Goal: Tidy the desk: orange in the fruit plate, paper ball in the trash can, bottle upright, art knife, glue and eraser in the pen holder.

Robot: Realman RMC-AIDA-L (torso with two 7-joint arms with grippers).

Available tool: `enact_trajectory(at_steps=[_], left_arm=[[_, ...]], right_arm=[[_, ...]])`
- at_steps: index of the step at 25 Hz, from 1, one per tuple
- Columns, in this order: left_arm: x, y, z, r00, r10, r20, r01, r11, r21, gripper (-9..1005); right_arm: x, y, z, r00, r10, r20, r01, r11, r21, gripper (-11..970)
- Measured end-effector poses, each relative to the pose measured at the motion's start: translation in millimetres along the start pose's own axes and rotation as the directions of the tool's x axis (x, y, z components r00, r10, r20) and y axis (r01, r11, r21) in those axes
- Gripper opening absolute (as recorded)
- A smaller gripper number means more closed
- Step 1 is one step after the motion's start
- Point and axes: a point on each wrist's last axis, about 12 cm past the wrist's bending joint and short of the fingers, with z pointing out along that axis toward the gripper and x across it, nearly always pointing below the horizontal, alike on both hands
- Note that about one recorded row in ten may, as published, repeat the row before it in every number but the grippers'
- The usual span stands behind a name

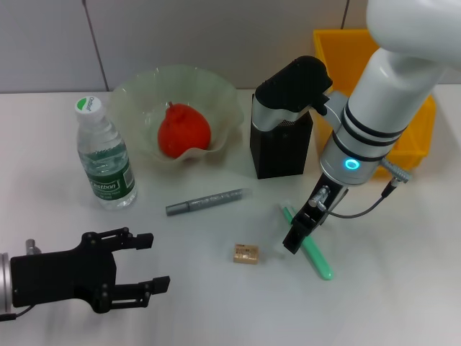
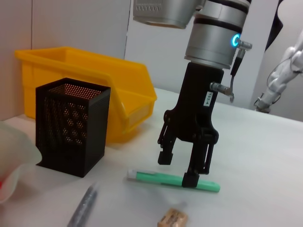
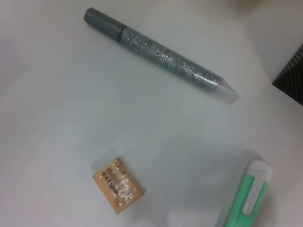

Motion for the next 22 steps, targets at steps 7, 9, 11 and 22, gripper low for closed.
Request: enact_trajectory(at_steps=[7, 9, 11, 22], left_arm=[[4.4, -0.7, -3.0, 1.0, 0.028, -0.013, -0.028, 0.999, -0.016, 798], [4.4, -0.7, -3.0, 1.0, 0.028, -0.013, -0.028, 0.999, -0.016, 797], [4.5, -0.7, -3.1, 1.0, 0.028, -0.014, -0.028, 0.999, -0.017, 797], [2.8, 0.4, -4.0, 1.0, 0.025, -0.01, -0.025, 1.0, -0.016, 777]], right_arm=[[-0.3, -0.3, 0.5, 1.0, 0.017, 0.005, -0.017, 1.0, 0.001, 727], [-0.3, -0.7, 0.8, 1.0, 0.018, 0.008, -0.018, 1.0, 0.003, 727], [-0.1, -0.9, 1.1, 1.0, 0.019, 0.008, -0.019, 1.0, 0.003, 726], [2.0, -1.2, 4.0, 1.0, 0.007, 0.009, -0.007, 1.0, 0.004, 649]])
